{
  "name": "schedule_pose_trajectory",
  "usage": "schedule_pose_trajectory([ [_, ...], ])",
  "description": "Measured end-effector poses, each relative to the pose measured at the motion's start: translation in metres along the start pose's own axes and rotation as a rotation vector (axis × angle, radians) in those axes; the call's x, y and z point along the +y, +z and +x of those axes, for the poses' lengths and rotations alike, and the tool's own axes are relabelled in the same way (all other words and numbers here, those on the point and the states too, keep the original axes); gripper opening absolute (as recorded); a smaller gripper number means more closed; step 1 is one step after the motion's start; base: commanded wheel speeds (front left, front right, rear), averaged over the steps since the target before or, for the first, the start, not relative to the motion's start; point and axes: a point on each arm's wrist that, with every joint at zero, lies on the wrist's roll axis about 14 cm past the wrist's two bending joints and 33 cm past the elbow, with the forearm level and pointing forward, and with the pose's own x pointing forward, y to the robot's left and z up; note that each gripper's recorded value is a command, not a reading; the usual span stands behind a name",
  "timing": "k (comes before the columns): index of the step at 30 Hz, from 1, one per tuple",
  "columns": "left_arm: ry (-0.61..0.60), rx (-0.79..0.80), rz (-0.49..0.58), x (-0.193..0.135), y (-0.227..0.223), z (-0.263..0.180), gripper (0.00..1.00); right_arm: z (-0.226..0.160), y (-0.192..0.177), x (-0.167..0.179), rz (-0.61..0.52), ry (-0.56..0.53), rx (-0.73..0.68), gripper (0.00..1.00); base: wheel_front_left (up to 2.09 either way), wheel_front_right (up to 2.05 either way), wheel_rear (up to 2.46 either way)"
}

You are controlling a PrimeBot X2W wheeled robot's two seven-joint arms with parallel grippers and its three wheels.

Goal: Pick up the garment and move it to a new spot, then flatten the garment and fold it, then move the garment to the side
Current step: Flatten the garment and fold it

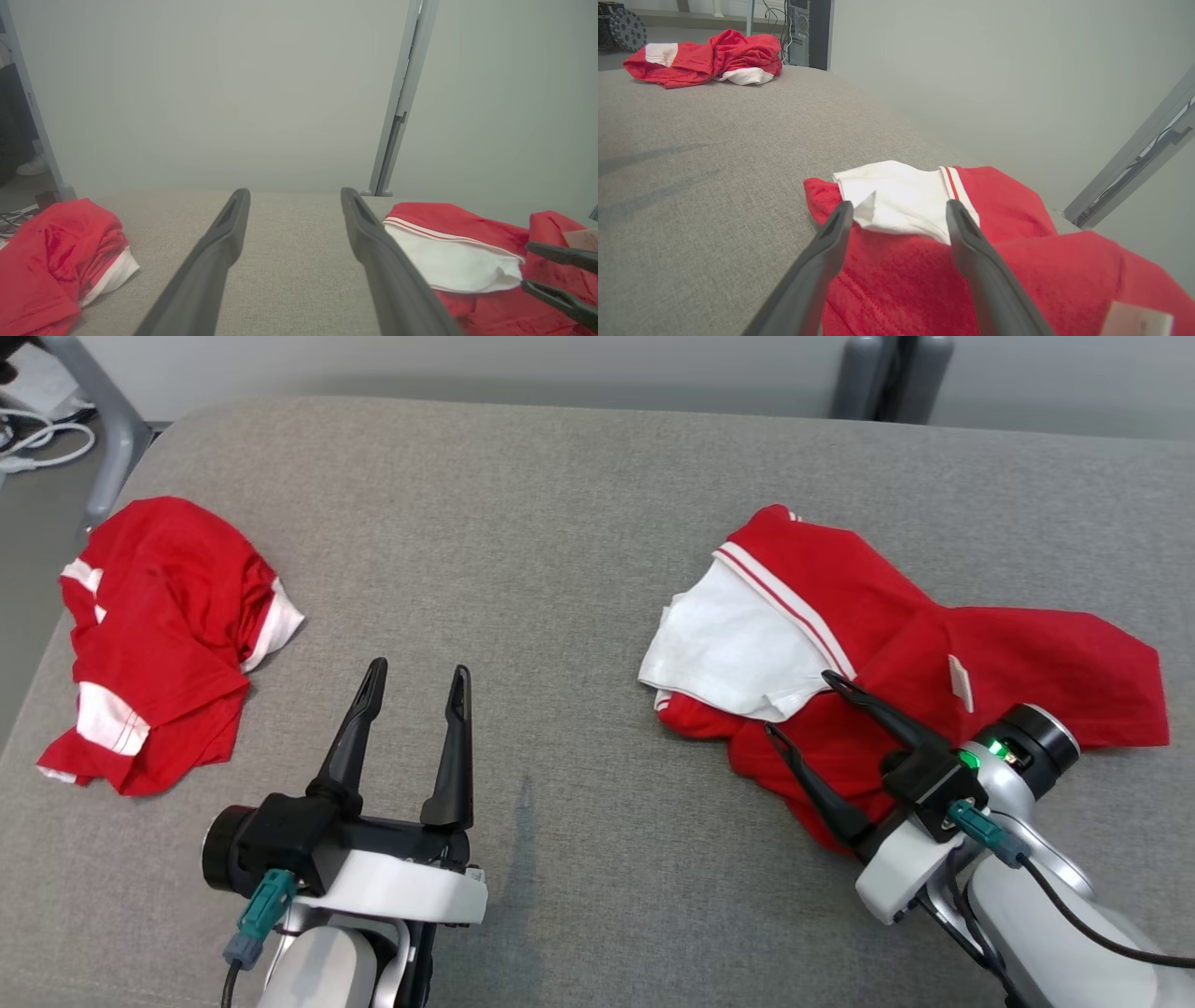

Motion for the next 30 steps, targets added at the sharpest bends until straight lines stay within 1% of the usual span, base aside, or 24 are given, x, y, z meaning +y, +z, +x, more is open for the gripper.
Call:
schedule_pose_trajectory([
  [4, 0.032, 0.008, 0.009, 0.01, -0.002, -0.002, 1.0, 0.014, -0.013, 0.008, -0.018, 0.063, 0.035, 1.0, 0.0, 0.0, 0.0],
  [7, 0.044, 0.015, 0.004, 0.013, -0.003, -0.005, 1.0, 0.019, -0.023, 0.007, -0.016, 0.074, 0.066, 1.0, 0.0, 0.0, 0.0],
  [8, 0.048, 0.017, 0.003, 0.013, -0.003, -0.005, 1.0, 0.021, -0.028, 0.007, -0.009, 0.075, 0.084, 0.47, 0.0, 0.0, 0.0],
  [9, 0.05, 0.018, 0.004, 0.013, -0.004, -0.006, 1.0, 0.022, -0.031, 0.006, -0.003, 0.075, 0.099, 0.15, 0.0, 0.0, 0.0],
  [10, 0.053, 0.019, 0.003, 0.014, -0.004, -0.006, 1.0, 0.024, -0.031, 0.006, -0.005, 0.078, 0.098, 0.0, 0.0, 0.0, 0.0],
  [14, 0.063, 0.017, 0.003, 0.016, -0.003, -0.006, 1.0, 0.035, -0.018, -0.003, 0.022, 0.054, 0.055, 0.0, 0.0, 0.0, 0.0],
  [18, 0.069, 0.011, 0.004, 0.018, -0.001, -0.006, 1.0, 0.038, -0.006, -0.016, 0.018, 0.023, 0.024, 0.0, 0.0, 0.0, 0.0],
  [21, 0.071, 0.009, 0.004, 0.018, 0.0, -0.006, 1.0, 0.039, 0.006, -0.03, 0.041, -0.015, -0.014, 0.0, 0.0, 0.0, 0.0],
  [23, 0.068, 0.011, 0.004, 0.017, -0.001, -0.005, 1.0, 0.041, 0.016, -0.05, 0.028, -0.052, -0.04, 0.0, 0.0, 0.0, 0.0],
  [25, 0.062, 0.014, -0.001, 0.015, -0.002, -0.003, 1.0, 0.043, 0.028, -0.078, -0.02, -0.09, -0.063, 0.0, 0.0, 0.0, 0.0],
  [29, 0.041, 0.019, -0.001, 0.009, -0.006, 0.006, 1.0, 0.047, 0.046, -0.141, -0.077, -0.195, -0.078, 0.0, 0.0, 0.0, 0.0],
  [30, 0.036, 0.023, -0.001, 0.008, -0.008, 0.008, 1.0, 0.046, 0.05, -0.16, -0.073, -0.236, -0.085, 0.0, 0.0, 0.0, 0.0],
])
